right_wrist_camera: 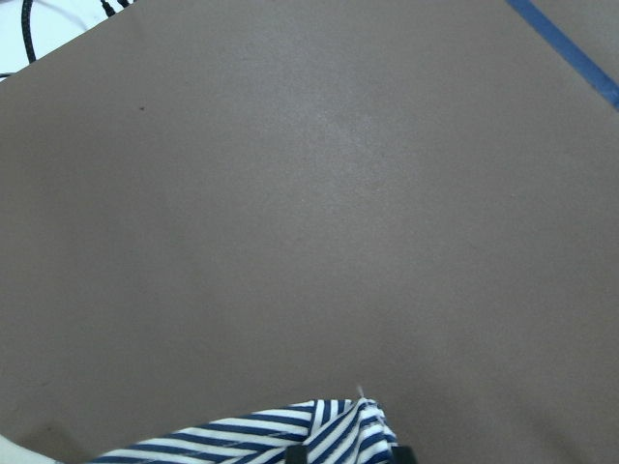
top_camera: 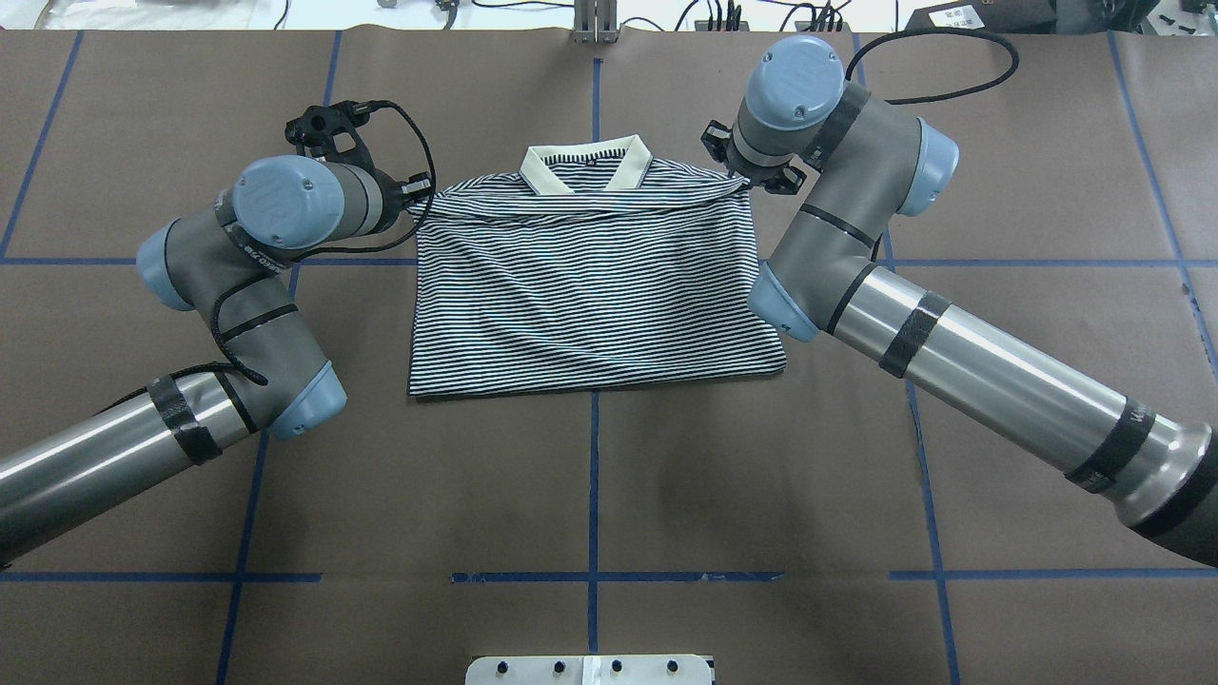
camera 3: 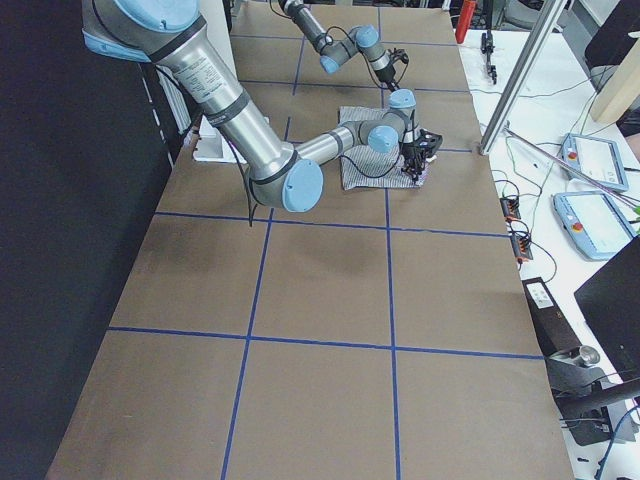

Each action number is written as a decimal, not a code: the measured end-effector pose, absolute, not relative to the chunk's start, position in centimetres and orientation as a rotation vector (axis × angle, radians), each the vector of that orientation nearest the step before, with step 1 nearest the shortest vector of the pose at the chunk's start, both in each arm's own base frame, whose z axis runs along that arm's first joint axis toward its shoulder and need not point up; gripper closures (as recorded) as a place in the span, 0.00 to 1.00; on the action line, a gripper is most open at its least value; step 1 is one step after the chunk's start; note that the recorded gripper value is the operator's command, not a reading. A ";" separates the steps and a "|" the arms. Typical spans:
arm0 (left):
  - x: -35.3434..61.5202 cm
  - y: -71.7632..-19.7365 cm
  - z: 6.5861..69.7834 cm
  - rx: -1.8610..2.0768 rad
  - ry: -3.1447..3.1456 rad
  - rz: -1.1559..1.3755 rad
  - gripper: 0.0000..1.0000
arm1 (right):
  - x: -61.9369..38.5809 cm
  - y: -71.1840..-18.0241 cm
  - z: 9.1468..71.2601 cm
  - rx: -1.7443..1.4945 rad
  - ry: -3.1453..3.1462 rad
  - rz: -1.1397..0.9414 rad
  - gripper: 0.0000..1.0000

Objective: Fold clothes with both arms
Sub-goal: 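Move the right gripper down to the folded shirt's side edge nearest it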

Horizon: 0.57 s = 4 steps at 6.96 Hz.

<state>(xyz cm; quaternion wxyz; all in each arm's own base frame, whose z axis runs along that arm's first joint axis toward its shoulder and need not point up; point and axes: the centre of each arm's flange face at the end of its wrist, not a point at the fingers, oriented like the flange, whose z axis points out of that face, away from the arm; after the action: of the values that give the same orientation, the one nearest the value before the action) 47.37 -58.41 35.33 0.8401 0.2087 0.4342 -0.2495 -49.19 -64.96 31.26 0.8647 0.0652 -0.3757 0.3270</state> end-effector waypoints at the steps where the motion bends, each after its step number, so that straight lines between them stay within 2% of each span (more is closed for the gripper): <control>1: 47.0 -58.3 34.9 0.460 0.964 -0.525 0.66 | -48.7 -64.6 30.5 0.135 -0.820 0.681 0.39; 2: 46.8 -58.1 34.7 0.470 0.997 -0.525 0.65 | -48.1 -62.6 30.2 0.117 -0.866 0.661 0.35; 4: 46.8 -57.8 34.8 0.470 1.016 -0.529 0.64 | -47.2 -53.4 32.3 0.040 -0.936 0.628 0.33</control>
<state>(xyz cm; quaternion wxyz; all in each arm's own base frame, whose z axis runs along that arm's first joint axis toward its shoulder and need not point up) 46.75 -57.82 34.82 0.8144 0.2205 0.4762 -0.2479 -47.19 -53.45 32.27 0.8452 0.0191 -0.4436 0.2974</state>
